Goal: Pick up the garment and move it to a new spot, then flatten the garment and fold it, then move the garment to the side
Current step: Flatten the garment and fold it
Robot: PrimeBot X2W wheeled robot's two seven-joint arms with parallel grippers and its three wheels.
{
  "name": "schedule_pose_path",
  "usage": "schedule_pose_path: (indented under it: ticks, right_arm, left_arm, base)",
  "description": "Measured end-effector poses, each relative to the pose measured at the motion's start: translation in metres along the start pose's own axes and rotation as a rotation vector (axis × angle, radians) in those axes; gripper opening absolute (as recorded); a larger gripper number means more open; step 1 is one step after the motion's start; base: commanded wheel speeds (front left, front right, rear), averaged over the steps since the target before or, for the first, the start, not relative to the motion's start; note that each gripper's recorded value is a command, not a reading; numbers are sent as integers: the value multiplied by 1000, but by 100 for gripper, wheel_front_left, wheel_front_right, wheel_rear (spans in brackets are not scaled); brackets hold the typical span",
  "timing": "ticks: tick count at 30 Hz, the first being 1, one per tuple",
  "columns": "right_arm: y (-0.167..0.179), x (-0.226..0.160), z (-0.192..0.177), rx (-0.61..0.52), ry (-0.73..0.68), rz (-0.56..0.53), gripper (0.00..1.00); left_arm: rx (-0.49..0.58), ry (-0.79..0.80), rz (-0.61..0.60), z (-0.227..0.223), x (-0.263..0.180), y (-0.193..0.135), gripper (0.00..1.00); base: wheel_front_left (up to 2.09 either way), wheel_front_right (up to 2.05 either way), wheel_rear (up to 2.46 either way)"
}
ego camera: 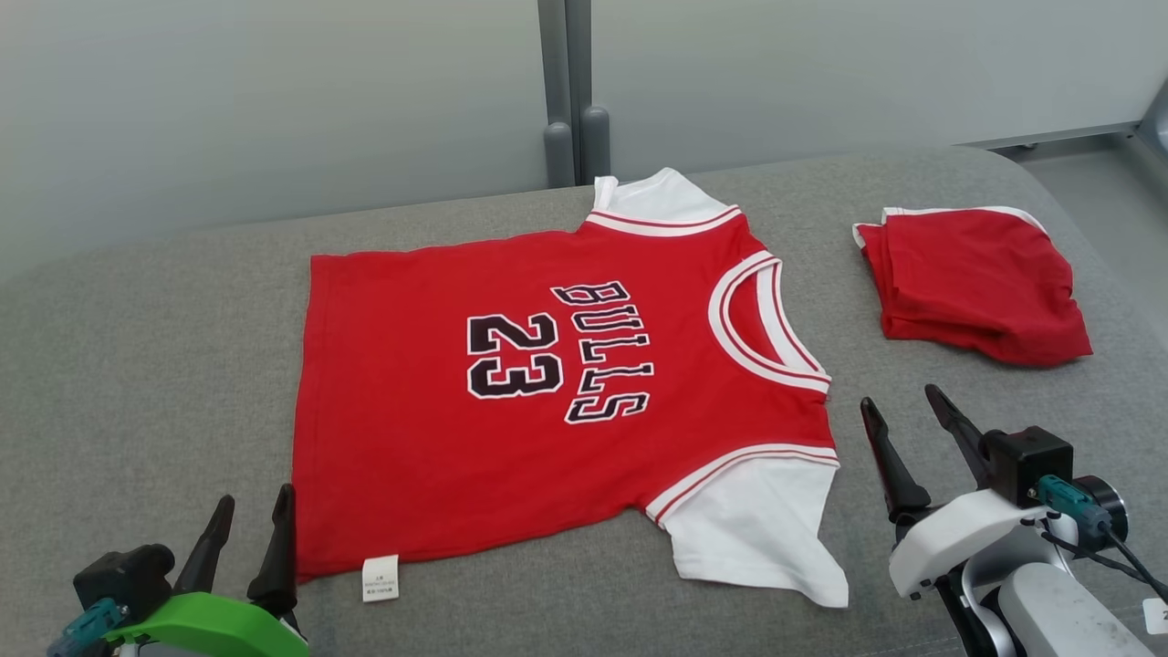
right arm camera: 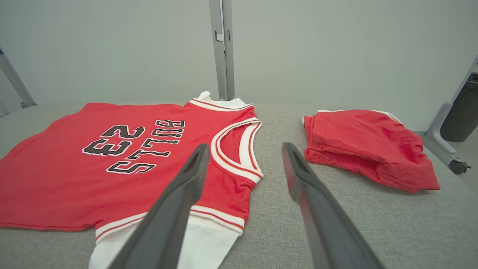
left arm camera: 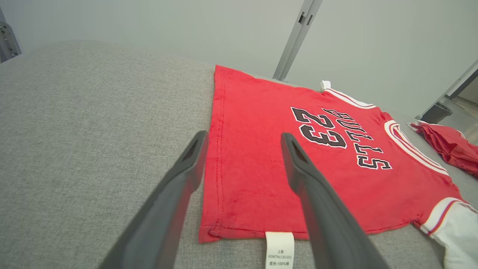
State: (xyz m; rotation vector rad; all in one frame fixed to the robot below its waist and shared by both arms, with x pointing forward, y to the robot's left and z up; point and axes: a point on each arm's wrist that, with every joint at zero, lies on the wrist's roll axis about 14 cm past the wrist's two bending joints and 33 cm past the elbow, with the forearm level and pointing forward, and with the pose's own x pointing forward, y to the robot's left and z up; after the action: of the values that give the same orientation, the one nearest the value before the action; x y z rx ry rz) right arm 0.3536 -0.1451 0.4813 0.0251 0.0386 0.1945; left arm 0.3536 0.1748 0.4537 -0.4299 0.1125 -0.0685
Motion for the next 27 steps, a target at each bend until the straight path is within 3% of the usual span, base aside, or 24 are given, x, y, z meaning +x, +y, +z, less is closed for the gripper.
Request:
schedule_pose_path:
  ticks: [21,27]
  right_arm:
    - [6,5,-9,4,26,28,100]
    - [41,-29,-72,51,227,136,100]
  left_arm:
    - [1,31,20,-11,-2,6,100]
    - [-30,99,-8,-34,-7,-9,100]
  base:
    - [0,0,0]
    - [0,0,0]
